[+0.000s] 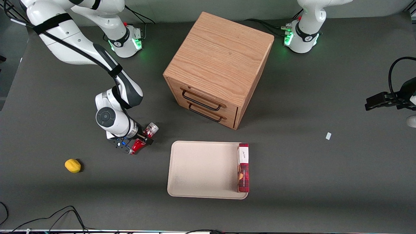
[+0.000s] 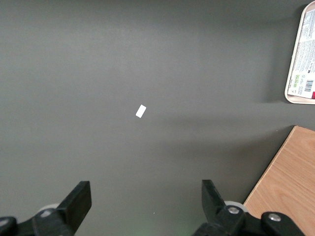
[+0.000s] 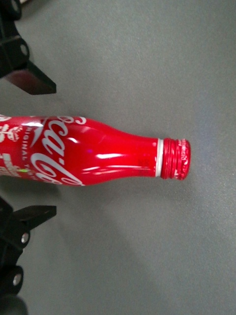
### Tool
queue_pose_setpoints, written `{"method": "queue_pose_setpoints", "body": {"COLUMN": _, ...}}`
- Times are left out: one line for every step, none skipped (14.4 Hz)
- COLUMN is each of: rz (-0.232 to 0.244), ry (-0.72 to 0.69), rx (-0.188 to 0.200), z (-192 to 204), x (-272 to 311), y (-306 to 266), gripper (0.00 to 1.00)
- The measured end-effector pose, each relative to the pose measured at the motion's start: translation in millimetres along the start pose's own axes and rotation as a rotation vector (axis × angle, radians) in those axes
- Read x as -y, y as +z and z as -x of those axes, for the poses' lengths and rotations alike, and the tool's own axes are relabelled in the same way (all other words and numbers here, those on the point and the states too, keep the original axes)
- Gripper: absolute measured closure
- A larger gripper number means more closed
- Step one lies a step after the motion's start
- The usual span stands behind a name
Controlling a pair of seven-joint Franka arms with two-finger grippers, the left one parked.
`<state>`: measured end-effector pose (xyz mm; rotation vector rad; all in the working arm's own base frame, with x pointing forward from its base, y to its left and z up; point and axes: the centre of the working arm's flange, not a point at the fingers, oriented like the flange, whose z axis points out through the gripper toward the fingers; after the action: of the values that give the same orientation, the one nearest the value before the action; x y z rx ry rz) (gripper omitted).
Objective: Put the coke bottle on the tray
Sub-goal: 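Close the right gripper around the bottle's body and lift it, then carry the held bottle over the cream tray with the right gripper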
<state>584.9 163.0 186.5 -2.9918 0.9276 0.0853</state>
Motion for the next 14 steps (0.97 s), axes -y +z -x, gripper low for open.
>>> {"method": "queue_pose_setpoints", "body": {"rz": -0.002, "ry": 0.002, "rx": 0.0, "z": -1, "x": -1, "y": 3, "gripper": 0.01}}
{"method": "queue_pose_setpoints", "body": {"rz": -0.001, "ry": 0.002, "rx": 0.001, "z": -2, "x": -1, "y": 5, "gripper": 0.04}}
{"method": "queue_pose_setpoints", "body": {"rz": 0.0, "ry": 0.002, "rx": 0.002, "z": -2, "x": -2, "y": 6, "gripper": 0.13}}
{"method": "queue_pose_setpoints", "body": {"rz": 0.0, "ry": 0.003, "rx": 0.002, "z": -2, "x": -2, "y": 7, "gripper": 0.26}}
{"method": "queue_pose_setpoints", "body": {"rz": -0.002, "ry": 0.003, "rx": 0.001, "z": -2, "x": -1, "y": 6, "gripper": 0.37}}
{"method": "queue_pose_setpoints", "body": {"rz": -0.004, "ry": 0.004, "rx": -0.001, "z": -3, "x": -1, "y": 5, "gripper": 0.44}}
{"method": "queue_pose_setpoints", "body": {"rz": -0.006, "ry": 0.004, "rx": -0.003, "z": -4, "x": 0, "y": 4, "gripper": 0.44}}
{"method": "queue_pose_setpoints", "body": {"rz": -0.01, "ry": 0.005, "rx": -0.008, "z": -6, "x": 1, "y": 1, "gripper": 0.44}}
{"method": "queue_pose_setpoints", "body": {"rz": -0.011, "ry": 0.004, "rx": -0.014, "z": -10, "x": 4, "y": -4, "gripper": 0.44}}
{"method": "queue_pose_setpoints", "body": {"rz": 0.001, "ry": 0.0, "rx": -0.015, "z": -16, "x": 8, "y": -13, "gripper": 0.44}}
{"method": "queue_pose_setpoints", "body": {"rz": 0.022, "ry": -0.006, "rx": -0.012, "z": -24, "x": 14, "y": -28, "gripper": 0.44}}
{"method": "queue_pose_setpoints", "body": {"rz": 0.04, "ry": -0.015, "rx": -0.009, "z": -33, "x": 21, "y": -47, "gripper": 0.44}}
{"method": "queue_pose_setpoints", "body": {"rz": 0.049, "ry": -0.029, "rx": -0.01, "z": -41, "x": 29, "y": -69, "gripper": 0.44}}
{"method": "queue_pose_setpoints", "body": {"rz": 0.048, "ry": -0.049, "rx": -0.014, "z": -47, "x": 38, "y": -91, "gripper": 0.44}}
